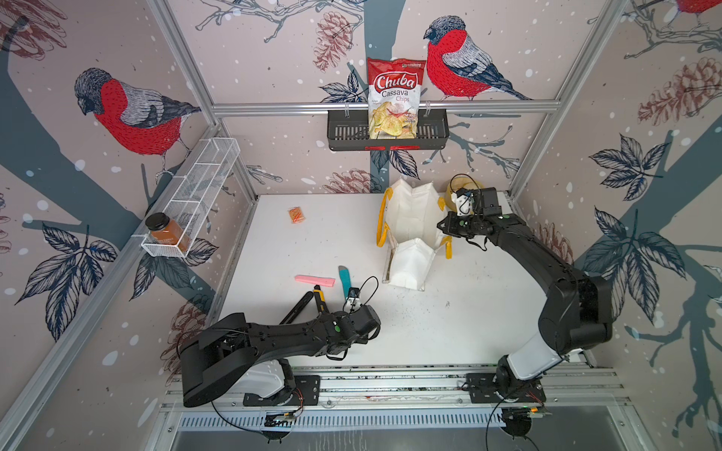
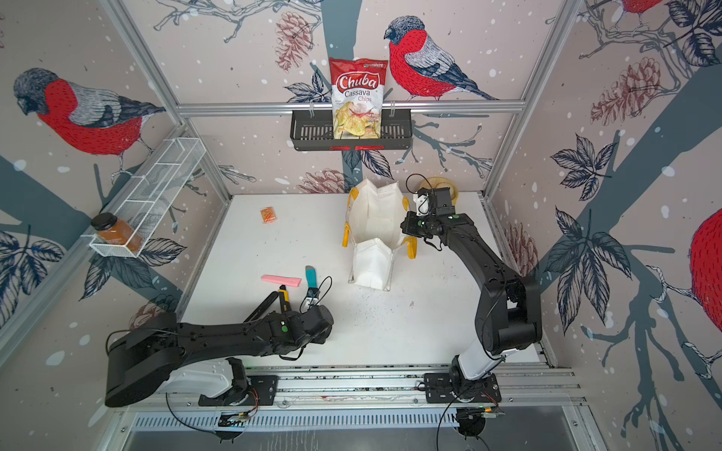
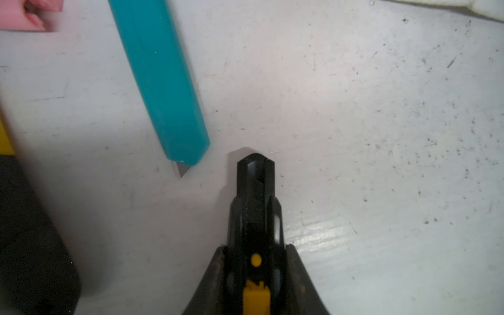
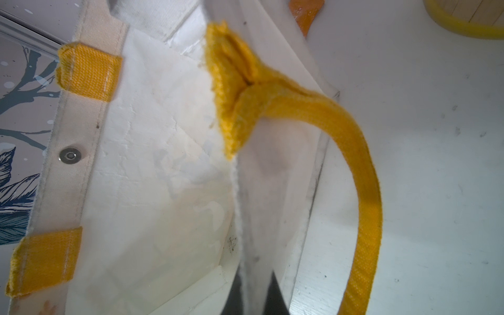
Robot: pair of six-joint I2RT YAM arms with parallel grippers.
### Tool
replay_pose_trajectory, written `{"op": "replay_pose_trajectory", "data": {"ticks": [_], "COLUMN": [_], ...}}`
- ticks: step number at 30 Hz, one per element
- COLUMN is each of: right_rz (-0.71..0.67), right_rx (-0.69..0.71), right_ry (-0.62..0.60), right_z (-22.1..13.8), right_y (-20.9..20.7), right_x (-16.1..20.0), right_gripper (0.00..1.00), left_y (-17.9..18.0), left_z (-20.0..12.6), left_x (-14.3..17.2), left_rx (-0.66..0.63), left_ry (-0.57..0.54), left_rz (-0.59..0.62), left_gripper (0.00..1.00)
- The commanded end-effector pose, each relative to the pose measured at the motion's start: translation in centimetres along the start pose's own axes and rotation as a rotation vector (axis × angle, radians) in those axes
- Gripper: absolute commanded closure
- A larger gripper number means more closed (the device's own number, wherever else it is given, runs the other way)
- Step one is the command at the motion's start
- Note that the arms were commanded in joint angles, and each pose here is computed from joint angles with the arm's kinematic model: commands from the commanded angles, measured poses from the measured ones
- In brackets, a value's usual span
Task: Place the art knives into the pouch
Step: Pick up the utility knife at the center of the board.
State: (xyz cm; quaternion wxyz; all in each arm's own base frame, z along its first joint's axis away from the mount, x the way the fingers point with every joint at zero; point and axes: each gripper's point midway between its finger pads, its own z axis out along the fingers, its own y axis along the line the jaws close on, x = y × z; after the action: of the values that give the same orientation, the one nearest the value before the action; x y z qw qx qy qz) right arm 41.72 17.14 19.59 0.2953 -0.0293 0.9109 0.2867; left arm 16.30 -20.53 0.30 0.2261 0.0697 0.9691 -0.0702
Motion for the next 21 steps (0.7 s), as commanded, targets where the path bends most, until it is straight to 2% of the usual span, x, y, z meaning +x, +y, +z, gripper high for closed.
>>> {"op": "replay_pose_trajectory", "data": {"ticks": [1, 11, 21], "right_rz": [-0.015, -0.021, -0.025], "right_rx": [-0.019, -0.014, -0.019], "right_ry": [-0.002, -0.001, -0.005], "right_z": [0.0, -0.1, -0.1], "right_y": [0.5, 0.6, 0.8], "right_x": [-0.3, -0.4, -0.4], "right_gripper": [1.0, 1.0, 1.0], "left_y": [1.2, -1.9, -1.1], "left_z": [-1.2, 0.3, -1.9], "left_x": [9.3, 3.9, -5.0], "left_rx": [-0.01, -0.03, -0.014], "left_ry": [0.486, 0.416, 0.228], "left_rz": [0.041, 0.135, 0.102], "left_gripper": [0.78, 0.8, 0.79]}}
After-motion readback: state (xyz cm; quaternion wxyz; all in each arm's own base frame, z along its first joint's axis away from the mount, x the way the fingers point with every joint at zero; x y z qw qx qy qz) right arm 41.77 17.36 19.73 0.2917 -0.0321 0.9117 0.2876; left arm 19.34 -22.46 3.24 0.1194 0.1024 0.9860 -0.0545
